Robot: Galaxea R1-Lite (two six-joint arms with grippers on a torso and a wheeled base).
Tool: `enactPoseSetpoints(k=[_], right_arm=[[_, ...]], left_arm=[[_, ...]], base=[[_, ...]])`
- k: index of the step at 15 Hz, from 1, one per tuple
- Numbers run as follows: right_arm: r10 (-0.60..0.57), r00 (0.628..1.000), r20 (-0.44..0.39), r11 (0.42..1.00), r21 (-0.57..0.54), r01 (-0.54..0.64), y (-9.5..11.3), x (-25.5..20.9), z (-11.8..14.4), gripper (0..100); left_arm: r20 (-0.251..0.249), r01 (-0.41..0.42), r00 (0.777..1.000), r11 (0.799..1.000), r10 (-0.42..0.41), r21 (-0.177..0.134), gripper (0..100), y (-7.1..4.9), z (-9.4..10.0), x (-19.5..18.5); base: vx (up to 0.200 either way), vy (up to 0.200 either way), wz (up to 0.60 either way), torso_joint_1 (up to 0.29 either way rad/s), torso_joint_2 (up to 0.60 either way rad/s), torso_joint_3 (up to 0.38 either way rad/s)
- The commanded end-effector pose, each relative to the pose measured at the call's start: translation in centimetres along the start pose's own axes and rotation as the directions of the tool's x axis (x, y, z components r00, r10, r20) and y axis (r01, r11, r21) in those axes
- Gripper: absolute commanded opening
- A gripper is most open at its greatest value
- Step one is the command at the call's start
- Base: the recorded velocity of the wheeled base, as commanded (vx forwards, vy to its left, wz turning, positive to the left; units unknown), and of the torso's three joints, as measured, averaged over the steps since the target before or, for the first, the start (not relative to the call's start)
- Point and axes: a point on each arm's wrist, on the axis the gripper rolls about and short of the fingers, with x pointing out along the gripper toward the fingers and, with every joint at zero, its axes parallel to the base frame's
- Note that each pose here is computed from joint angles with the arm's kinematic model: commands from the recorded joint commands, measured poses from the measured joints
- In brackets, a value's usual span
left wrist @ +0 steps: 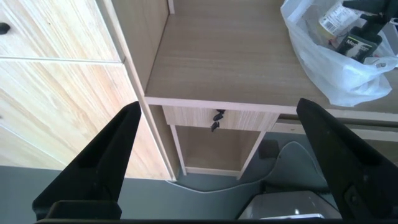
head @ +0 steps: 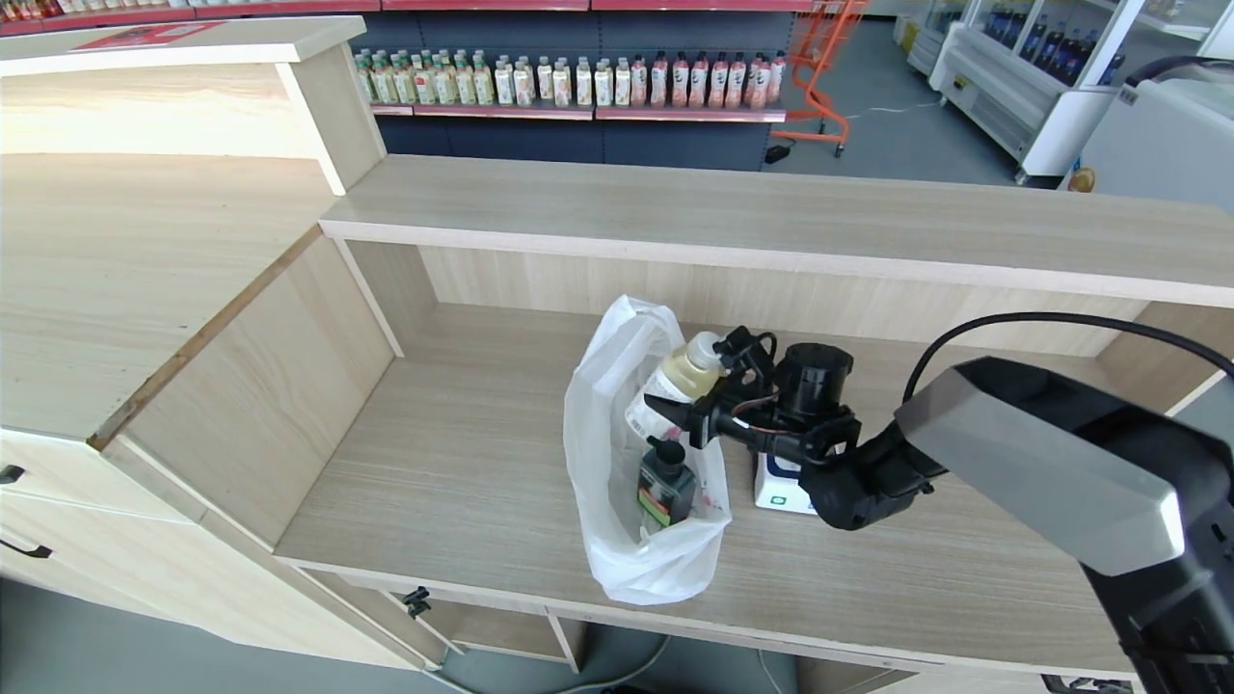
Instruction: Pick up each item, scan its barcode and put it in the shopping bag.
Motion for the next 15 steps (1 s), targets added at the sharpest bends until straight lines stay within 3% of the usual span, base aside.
enactPoseSetpoints(k=[1,2,3,6,9,11,13,15], right_arm=[[0.006,1.0,-0.029,1.0,0.005,-0.005,0.2,0.4,-1.9,0],[0.008,1.0,-0.026,1.0,0.002,-0.008,0.2,0.5,-1.9,0],[0.008,1.0,-0.024,1.0,0.001,-0.008,0.1,0.5,-1.8,100],[0.002,1.0,-0.005,1.0,-0.011,-0.002,-0.1,0.3,-0.9,100],[-0.003,0.999,0.039,1.0,0.016,0.002,0.7,-2.3,4.6,100],[-0.031,0.999,0.022,0.998,0.06,0.03,2.3,-9.1,9.6,100],[-0.06,0.998,-0.023,0.994,0.086,0.061,3.7,-16.2,12.0,100],[-0.115,0.993,-0.037,0.987,0.112,0.118,7.0,-24.6,14.2,100]], left_arm=[[0.001,0.0,1.0,1.0,0.0,0.0,100,0.0,0.0,0.0],[-0.001,0.0,1.0,1.0,0.0,0.0,100,0.0,0.0,0.0],[0.001,0.0,1.0,1.0,0.0,0.0,100,0.0,0.0,0.0],[-0.001,0.0,1.0,1.0,0.0,0.0,100,0.0,0.0,0.0],[0.001,0.0,1.0,1.0,0.0,0.0,100,0.0,0.0,0.0],[0.001,0.0,1.0,1.0,0.0,0.0,100,0.0,0.0,0.0],[0.001,0.0,1.0,1.0,0.0,0.0,100,0.0,0.0,0.0],[0.001,0.0,1.0,1.0,0.0,0.0,100,0.0,0.0,0.0]], base=[[0.0,0.0,0.0,0.0,0.0,0.0],[0.0,0.0,0.0,0.0,0.0,0.0],[0.0,0.0,0.0,0.0,0.0,0.0],[0.0,0.0,0.0,0.0,0.0,0.0],[0.0,0.0,0.0,0.0,0.0,0.0],[0.0,0.0,0.0,0.0,0.0,0.0],[0.0,0.0,0.0,0.0,0.0,0.0],[0.0,0.0,0.0,0.0,0.0,0.0]])
